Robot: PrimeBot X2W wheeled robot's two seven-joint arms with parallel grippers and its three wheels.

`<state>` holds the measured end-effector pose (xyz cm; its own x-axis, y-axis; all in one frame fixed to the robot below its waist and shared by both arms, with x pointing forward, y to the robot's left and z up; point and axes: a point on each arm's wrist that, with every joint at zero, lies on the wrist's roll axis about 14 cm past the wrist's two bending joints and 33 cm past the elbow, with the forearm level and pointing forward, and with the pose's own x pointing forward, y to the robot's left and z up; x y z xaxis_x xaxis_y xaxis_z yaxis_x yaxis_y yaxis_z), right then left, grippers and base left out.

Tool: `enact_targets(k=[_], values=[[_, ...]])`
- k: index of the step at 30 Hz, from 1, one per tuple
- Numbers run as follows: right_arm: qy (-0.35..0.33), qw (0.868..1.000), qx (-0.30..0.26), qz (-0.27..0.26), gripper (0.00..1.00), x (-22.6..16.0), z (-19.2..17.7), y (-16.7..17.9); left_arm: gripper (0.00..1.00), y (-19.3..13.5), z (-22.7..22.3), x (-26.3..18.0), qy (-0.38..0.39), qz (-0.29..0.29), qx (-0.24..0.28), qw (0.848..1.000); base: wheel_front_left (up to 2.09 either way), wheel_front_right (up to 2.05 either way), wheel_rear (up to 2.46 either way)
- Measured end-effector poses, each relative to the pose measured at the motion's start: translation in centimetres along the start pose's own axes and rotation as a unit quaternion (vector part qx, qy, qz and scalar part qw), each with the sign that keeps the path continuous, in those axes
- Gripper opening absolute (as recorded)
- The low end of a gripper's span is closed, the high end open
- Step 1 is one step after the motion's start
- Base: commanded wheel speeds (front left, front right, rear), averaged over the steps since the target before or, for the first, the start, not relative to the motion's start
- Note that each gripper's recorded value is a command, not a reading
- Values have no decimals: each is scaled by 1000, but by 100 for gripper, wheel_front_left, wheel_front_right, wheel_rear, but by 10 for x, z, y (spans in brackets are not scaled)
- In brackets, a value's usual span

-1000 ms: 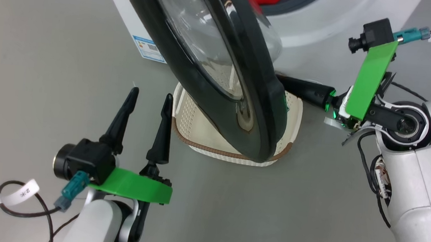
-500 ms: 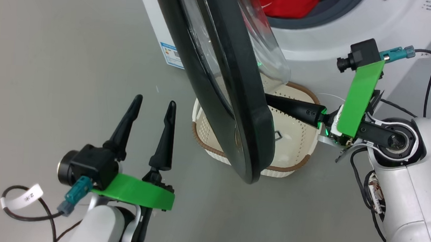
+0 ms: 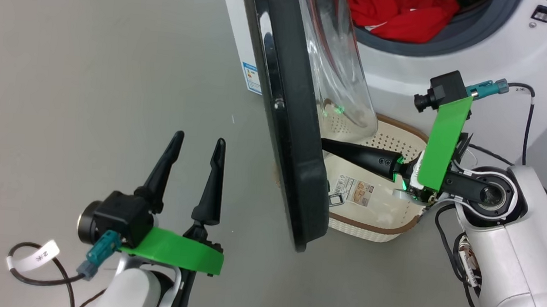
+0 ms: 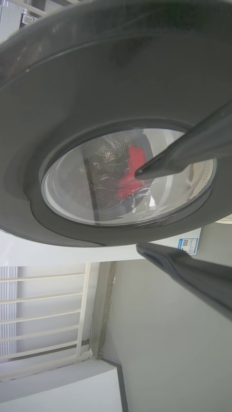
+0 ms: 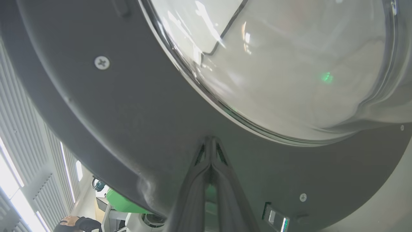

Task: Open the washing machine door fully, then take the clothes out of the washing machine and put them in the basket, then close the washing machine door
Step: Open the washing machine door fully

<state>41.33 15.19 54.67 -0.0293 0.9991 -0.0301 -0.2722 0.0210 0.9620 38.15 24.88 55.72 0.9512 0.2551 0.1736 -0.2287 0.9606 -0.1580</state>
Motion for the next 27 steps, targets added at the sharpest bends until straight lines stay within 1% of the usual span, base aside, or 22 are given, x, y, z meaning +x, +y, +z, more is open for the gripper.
enact_targets(k=[12, 27], values=[[35, 999, 9, 20, 0, 24, -22, 8, 100, 16, 3, -15, 2, 25, 3, 1000, 0, 0, 0], [61, 998, 18, 29, 0, 39, -34, 8, 100, 28, 6, -19, 0, 45, 8, 999, 0, 0, 0]])
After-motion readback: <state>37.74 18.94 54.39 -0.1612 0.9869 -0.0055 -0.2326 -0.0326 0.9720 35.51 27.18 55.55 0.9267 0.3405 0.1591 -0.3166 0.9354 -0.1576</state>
